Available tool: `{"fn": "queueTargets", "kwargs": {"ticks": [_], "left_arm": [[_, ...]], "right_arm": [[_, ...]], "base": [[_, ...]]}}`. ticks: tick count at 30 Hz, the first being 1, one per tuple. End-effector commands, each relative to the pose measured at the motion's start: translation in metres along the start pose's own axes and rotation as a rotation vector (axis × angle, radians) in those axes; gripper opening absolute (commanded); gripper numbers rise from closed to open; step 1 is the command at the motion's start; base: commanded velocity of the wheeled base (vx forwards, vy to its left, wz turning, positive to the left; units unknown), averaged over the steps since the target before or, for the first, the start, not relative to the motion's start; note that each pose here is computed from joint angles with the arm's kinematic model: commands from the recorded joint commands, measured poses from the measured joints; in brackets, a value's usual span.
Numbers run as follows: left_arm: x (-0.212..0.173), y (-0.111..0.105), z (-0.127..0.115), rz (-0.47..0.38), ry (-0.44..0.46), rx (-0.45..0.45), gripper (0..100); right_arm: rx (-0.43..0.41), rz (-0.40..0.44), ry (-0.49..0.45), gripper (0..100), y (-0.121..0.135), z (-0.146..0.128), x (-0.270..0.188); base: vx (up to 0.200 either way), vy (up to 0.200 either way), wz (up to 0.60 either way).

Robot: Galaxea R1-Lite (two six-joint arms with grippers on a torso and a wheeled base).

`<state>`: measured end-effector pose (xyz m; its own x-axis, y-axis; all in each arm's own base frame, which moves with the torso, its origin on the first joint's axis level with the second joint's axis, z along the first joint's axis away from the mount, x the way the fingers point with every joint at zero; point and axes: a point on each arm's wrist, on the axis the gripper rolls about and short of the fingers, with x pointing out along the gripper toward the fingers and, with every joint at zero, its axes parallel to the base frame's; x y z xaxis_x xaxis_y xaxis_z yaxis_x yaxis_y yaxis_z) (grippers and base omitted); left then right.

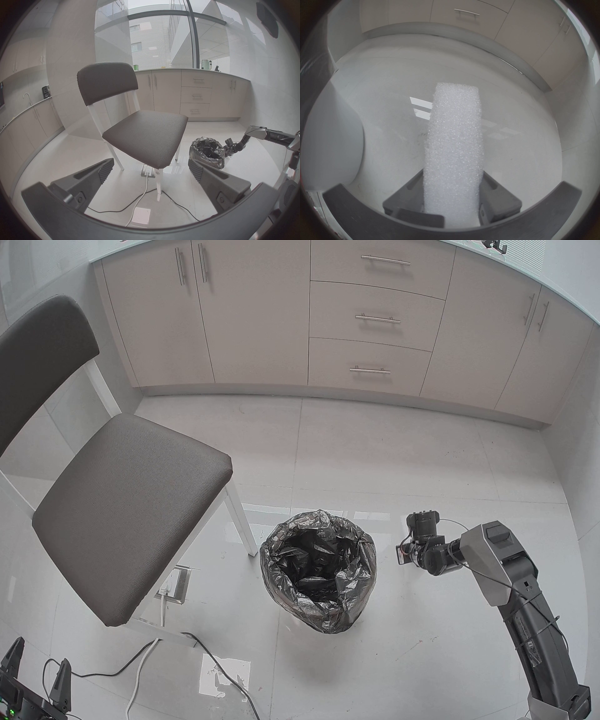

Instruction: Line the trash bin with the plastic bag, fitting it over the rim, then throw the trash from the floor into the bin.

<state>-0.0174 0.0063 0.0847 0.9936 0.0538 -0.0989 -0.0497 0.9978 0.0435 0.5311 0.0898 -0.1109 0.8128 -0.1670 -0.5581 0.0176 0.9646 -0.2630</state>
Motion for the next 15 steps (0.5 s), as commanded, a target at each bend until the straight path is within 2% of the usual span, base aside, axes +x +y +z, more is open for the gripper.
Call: {"fn": "queueTargets", "kwargs": {"ticks": [1,2,4,5,6,7,8,10,14,15], "left_arm": [[0.0,0.0,0.0,0.0,0.001,-0.004,100],[0.0,0.0,0.0,0.0,0.001,-0.006,100],[0.0,0.0,0.0,0.0,0.001,-0.007,100],[0.0,0.0,0.0,0.0,0.001,-0.01,100],[0.0,0.0,0.0,0.0,0.001,-0.015,100],[0.0,0.0,0.0,0.0,0.001,-0.015,100],[0.0,0.0,0.0,0.0,0.001,-0.02,100],[0.0,0.0,0.0,0.002,0.001,-0.021,100],[0.0,0.0,0.0,0.002,0.001,-0.024,100],[0.0,0.0,0.0,0.002,-0.001,-0.024,100]], "right_arm": [[0.027,-0.006,-0.095,0,-0.017,0.069,-0.04],[0.029,-0.003,-0.117,0,-0.023,0.095,-0.061],[0.029,-0.002,-0.12,0,-0.024,0.1,-0.066],[0.029,0.005,-0.139,0,-0.031,0.129,-0.094],[0.028,0.01,-0.146,0,-0.032,0.138,-0.105],[0.028,0.01,-0.146,0,-0.032,0.138,-0.105],[0.022,0.025,-0.155,0,-0.032,0.156,-0.129],[0.013,0.041,-0.163,0,-0.03,0.169,-0.151],[0.008,0.054,-0.172,0,-0.028,0.179,-0.167],[-0.015,0.089,-0.184,0,-0.02,0.195,-0.201]], "base": [[0.0,0.0,0.0],[0.0,0.0,0.0],[0.0,0.0,0.0],[0.0,0.0,0.0],[0.0,0.0,0.0],[0.0,0.0,0.0],[0.0,0.0,0.0],[0.0,0.0,0.0],[0.0,0.0,0.0],[0.0,0.0,0.0]]}}
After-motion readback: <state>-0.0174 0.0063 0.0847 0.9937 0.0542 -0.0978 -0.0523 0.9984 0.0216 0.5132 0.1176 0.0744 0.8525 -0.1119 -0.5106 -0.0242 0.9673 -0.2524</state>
